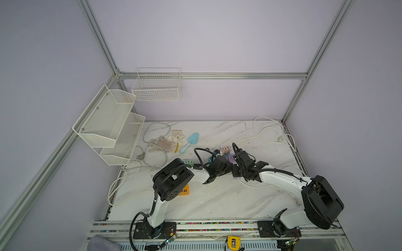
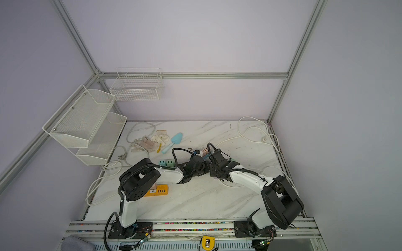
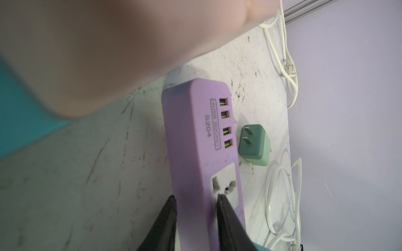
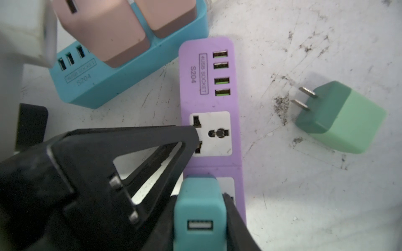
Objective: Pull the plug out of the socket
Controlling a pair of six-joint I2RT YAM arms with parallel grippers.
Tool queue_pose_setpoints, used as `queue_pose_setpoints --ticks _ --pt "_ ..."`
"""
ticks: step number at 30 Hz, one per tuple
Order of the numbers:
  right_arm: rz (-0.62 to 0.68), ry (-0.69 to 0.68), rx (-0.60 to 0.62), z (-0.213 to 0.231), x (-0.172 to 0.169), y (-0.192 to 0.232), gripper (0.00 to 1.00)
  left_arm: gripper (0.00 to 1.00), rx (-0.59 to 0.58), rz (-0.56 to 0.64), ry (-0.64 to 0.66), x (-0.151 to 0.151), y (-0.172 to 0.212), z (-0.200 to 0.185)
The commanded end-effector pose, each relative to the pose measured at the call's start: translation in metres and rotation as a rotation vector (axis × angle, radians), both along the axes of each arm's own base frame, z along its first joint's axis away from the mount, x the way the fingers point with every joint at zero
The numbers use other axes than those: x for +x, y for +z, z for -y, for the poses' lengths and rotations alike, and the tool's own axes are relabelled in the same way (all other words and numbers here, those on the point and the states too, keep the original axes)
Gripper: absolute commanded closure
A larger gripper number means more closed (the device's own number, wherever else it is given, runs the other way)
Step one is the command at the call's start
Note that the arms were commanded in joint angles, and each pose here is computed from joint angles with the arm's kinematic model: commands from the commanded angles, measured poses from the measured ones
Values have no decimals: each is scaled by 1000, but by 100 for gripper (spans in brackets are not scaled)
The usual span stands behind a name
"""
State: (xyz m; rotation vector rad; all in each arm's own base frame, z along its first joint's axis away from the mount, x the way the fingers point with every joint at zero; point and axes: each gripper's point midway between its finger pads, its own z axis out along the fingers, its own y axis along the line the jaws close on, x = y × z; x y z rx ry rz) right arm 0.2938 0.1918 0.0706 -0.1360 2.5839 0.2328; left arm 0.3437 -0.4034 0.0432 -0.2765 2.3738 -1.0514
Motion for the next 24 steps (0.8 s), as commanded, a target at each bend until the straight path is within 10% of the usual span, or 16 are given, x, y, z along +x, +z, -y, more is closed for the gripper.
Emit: queue_pose_setpoints --ticks 1,24 --pt "10 0 5 -5 1 13 84 69 153 -115 -25 -28 -52 -17" --pt "51 95 91 -29 2 29 90 71 145 -141 -6 -30 -65 -18"
